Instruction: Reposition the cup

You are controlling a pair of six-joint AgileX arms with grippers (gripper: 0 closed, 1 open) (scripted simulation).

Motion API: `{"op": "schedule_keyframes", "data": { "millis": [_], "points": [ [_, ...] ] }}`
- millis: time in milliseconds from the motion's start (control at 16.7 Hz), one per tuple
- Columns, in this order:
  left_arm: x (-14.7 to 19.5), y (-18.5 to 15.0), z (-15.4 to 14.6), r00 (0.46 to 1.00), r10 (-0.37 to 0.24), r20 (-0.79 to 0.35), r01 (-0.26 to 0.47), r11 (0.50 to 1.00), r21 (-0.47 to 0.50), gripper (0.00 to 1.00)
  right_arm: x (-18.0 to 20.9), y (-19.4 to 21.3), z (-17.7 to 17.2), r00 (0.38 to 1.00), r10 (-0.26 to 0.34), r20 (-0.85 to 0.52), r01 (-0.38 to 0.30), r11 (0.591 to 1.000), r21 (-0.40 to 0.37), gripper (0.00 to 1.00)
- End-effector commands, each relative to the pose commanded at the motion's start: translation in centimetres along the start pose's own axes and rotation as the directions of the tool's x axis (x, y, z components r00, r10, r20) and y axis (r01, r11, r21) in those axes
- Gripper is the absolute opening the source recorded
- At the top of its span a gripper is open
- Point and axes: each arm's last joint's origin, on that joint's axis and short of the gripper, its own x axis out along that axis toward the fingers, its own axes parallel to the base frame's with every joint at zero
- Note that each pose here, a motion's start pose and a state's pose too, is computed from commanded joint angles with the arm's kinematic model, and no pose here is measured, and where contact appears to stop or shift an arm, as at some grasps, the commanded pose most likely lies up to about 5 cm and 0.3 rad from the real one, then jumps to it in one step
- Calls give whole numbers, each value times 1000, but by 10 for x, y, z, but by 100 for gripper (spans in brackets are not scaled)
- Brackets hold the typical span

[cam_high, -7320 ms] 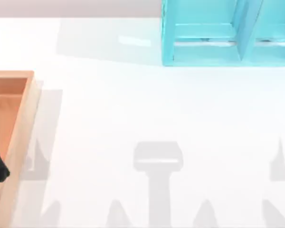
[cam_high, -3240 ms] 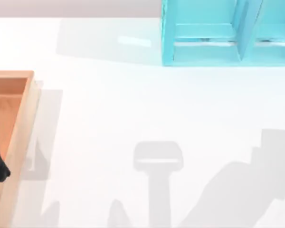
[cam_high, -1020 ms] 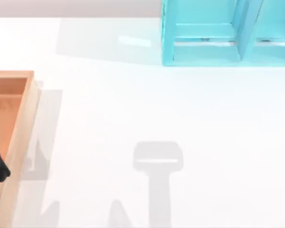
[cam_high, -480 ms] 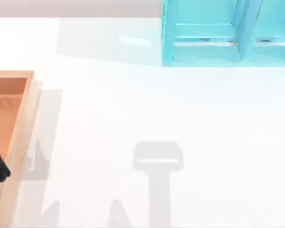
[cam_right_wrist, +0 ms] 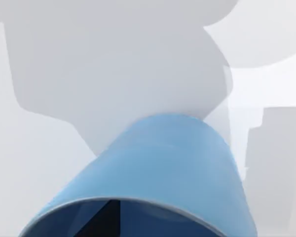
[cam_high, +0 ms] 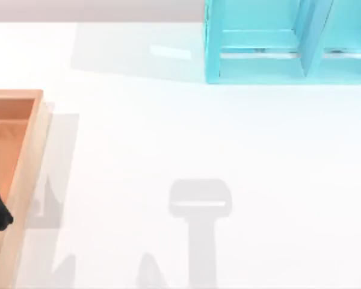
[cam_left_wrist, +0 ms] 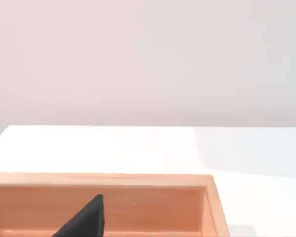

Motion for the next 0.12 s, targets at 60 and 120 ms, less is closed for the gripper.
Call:
{"op": "schedule_keyframes", "data": {
  "millis": [60, 120],
  "points": [
    [0, 0, 0, 1000, 0, 0, 0, 1000, 0, 100, 0, 0, 0, 1000, 0, 0, 0, 1000, 0, 100],
    [0, 0, 0, 1000, 0, 0, 0, 1000, 0, 100, 0, 0, 0, 1000, 0, 0, 0, 1000, 0, 100]
  ]
}}
